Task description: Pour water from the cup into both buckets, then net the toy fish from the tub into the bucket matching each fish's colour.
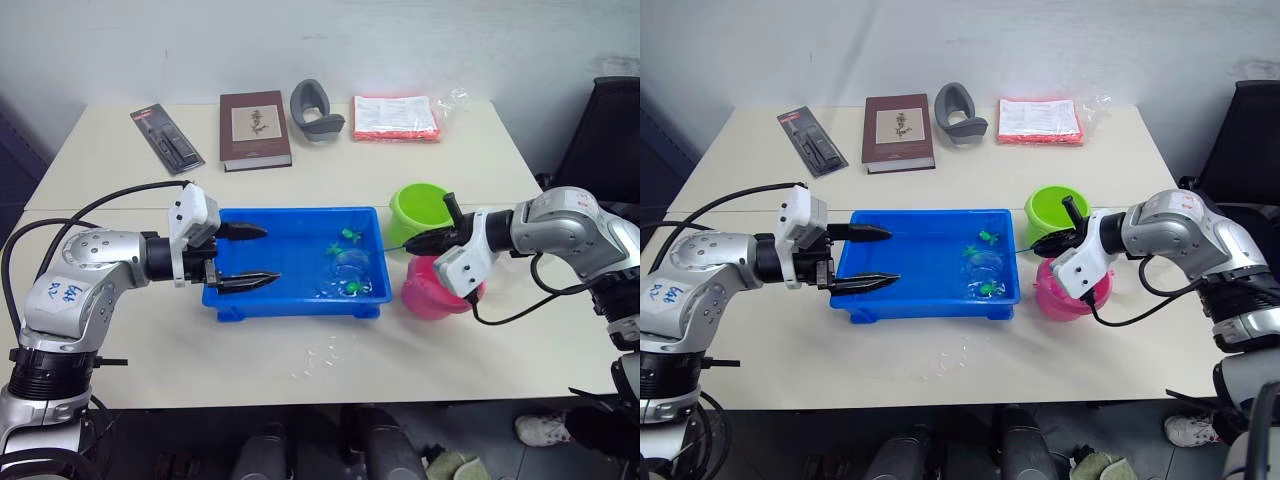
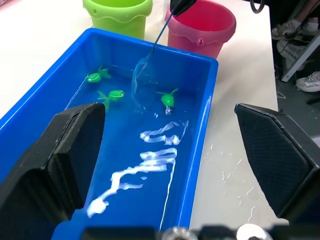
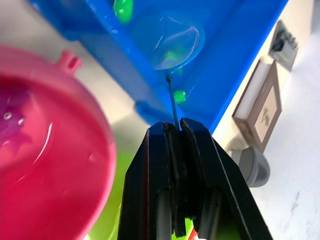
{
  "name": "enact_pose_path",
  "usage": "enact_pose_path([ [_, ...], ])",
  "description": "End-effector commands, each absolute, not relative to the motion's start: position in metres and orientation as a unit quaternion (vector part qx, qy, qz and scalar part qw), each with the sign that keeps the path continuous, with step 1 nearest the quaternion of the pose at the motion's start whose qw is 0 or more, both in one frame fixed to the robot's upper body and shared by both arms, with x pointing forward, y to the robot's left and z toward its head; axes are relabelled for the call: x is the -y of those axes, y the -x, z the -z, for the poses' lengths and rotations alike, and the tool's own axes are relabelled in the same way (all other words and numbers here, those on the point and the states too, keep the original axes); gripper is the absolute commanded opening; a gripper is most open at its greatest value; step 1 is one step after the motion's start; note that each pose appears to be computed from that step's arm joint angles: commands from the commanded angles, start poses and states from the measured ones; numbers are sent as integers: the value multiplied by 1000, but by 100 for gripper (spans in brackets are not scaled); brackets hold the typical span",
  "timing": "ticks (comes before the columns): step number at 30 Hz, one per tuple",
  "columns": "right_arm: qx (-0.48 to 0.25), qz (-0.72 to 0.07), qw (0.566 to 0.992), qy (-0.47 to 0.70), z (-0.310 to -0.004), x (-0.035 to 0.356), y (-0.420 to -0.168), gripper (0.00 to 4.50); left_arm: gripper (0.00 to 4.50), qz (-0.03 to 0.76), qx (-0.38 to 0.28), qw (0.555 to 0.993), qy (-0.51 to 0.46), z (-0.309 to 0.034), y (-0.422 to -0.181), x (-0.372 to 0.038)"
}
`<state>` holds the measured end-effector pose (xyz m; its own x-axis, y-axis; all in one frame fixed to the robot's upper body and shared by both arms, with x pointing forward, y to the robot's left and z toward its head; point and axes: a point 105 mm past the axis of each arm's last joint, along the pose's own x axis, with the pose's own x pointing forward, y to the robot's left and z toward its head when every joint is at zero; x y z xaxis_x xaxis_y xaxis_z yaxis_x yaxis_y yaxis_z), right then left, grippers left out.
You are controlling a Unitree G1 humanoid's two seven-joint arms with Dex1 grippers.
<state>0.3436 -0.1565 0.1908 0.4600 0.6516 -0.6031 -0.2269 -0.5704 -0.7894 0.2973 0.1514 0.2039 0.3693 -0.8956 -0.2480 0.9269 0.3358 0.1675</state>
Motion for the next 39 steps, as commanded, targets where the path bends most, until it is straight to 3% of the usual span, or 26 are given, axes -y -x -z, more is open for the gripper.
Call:
enact_pose_path([
  [1, 143, -490, 416, 753, -200, 165, -340, 0, 447, 563, -37, 812, -153, -213, -297, -150],
  [5, 126, -509, 435, 731, -199, 164, -332, 0, 447, 562, -36, 812, -154, -214, -297, -151],
  [9, 61, -543, 472, 691, -189, 169, -320, 0, 447, 561, -35, 812, -155, -214, -297, -151],
  [14, -8, -570, 546, 614, -183, 163, -307, 0, 447, 562, -34, 812, -156, -214, -297, -151],
  [20, -73, -542, 655, 522, -184, 171, -319, 0, 447, 560, -32, 813, -159, -217, -300, -152],
  [23, -102, -532, 682, 491, -183, 175, -323, 0, 447, 560, -33, 812, -160, -216, -300, -152],
  [25, -143, -533, 722, 416, -177, 177, -324, 0, 447, 560, -34, 812, -159, -215, -299, -152],
  [29, -197, -546, 757, 301, -170, 175, -320, 0, 447, 561, -38, 811, -160, -213, -299, -152],
  [33, -228, -552, 786, 158, -179, 171, -318, 0, 447, 565, -39, 809, -159, -214, -299, -151],
  [39, -193, -545, 813, 68, -215, 171, -308, 0, 447, 583, -20, 802, -131, -228, -294, -144],
])
